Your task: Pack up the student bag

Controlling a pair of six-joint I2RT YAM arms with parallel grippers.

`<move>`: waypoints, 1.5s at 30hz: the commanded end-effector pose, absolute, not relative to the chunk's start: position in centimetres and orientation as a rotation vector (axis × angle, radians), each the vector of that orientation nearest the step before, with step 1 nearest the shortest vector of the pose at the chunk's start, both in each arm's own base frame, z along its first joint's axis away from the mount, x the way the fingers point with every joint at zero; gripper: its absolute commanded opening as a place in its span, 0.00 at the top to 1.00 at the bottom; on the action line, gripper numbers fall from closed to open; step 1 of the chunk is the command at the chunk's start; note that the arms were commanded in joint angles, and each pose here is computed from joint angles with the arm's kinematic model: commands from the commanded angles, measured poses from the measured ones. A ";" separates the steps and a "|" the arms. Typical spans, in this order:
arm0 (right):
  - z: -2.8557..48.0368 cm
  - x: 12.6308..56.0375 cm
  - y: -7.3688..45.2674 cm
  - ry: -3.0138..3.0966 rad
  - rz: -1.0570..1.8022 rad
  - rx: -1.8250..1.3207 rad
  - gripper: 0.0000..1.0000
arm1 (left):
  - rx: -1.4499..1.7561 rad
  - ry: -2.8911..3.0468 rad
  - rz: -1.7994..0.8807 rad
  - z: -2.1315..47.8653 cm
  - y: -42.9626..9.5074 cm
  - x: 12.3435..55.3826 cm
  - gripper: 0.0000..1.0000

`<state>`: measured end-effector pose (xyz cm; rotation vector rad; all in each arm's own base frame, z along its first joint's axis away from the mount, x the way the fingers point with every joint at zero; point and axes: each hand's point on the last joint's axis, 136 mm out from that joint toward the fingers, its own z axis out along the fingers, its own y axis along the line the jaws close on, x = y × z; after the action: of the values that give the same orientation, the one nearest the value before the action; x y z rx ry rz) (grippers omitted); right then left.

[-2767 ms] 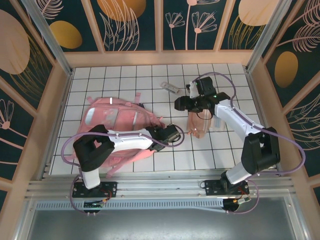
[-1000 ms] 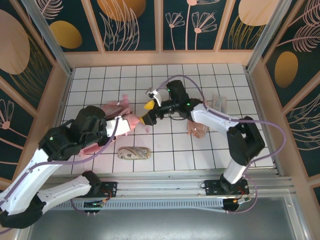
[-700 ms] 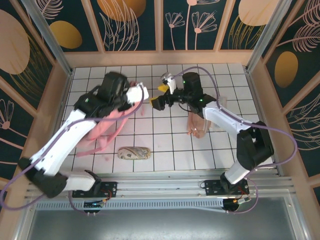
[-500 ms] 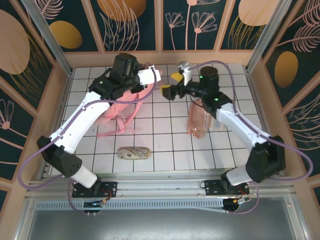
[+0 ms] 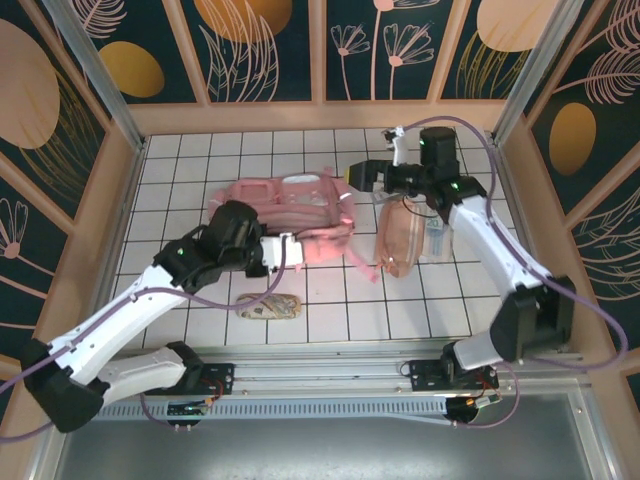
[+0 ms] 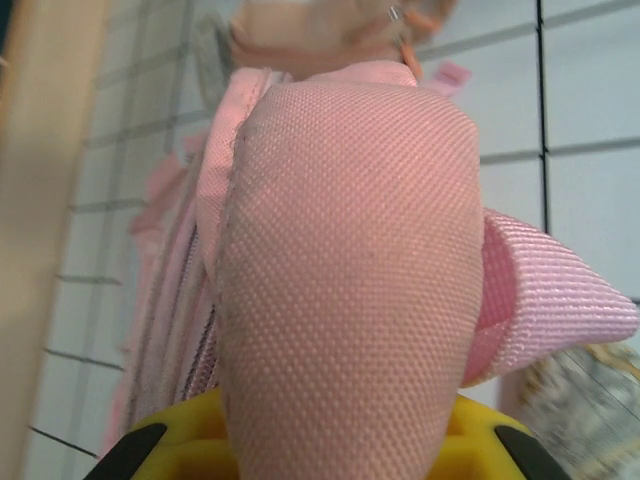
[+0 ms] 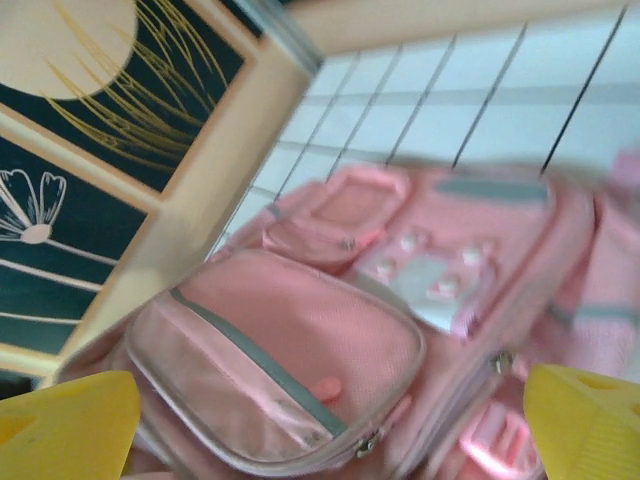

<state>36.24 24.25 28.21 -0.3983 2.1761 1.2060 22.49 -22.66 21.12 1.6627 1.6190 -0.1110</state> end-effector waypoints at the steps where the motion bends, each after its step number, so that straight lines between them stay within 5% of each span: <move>1: 26.9 31.5 27.1 2.360 1.391 -0.475 0.04 | 1.450 1.758 0.034 20.9 -20.0 25.4 1.00; 7: 25.5 26.9 28.6 1.946 1.245 -0.891 0.06 | 1.469 1.838 0.048 17.3 -18.8 24.5 0.95; 9: 23.8 27.2 28.4 1.927 1.245 -0.872 0.06 | 1.437 1.854 0.030 16.7 -18.7 24.2 0.53; 14: 19.2 28.9 29.7 2.231 1.399 -0.723 0.17 | 1.430 1.893 -0.023 15.6 -18.3 23.0 0.41; 15: 18.3 28.9 30.1 2.294 1.440 -0.701 0.24 | 1.422 1.896 -0.033 15.7 -18.4 22.9 0.30; 16: 17.1 28.9 30.3 2.369 1.470 -0.660 0.28 | 1.419 1.903 -0.049 15.8 -18.4 22.7 0.02; 26: 11.7 26.0 33.8 2.643 1.616 -0.466 0.28 | 1.191 1.945 -0.053 20.4 -18.3 24.4 0.01; 32: 10.3 27.9 35.3 2.730 1.548 -0.353 0.41 | 1.161 1.978 -0.009 19.5 -18.0 25.2 0.01; 41: 7.3 29.8 35.1 2.910 1.356 -0.237 0.43 | 1.129 1.976 0.004 19.4 -17.8 25.5 0.01; 42: 7.4 30.0 35.2 2.903 1.362 -0.236 0.51 | 1.130 1.979 -0.005 19.3 -17.8 25.4 0.01; 45: 8.6 30.8 36.0 2.855 1.399 -0.240 1.00 | 1.135 1.969 -0.046 19.3 -18.3 25.1 0.01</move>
<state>29.76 35.55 7.93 -0.2647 2.8684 1.4147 25.12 -18.08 19.36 1.1685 1.9694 -0.0025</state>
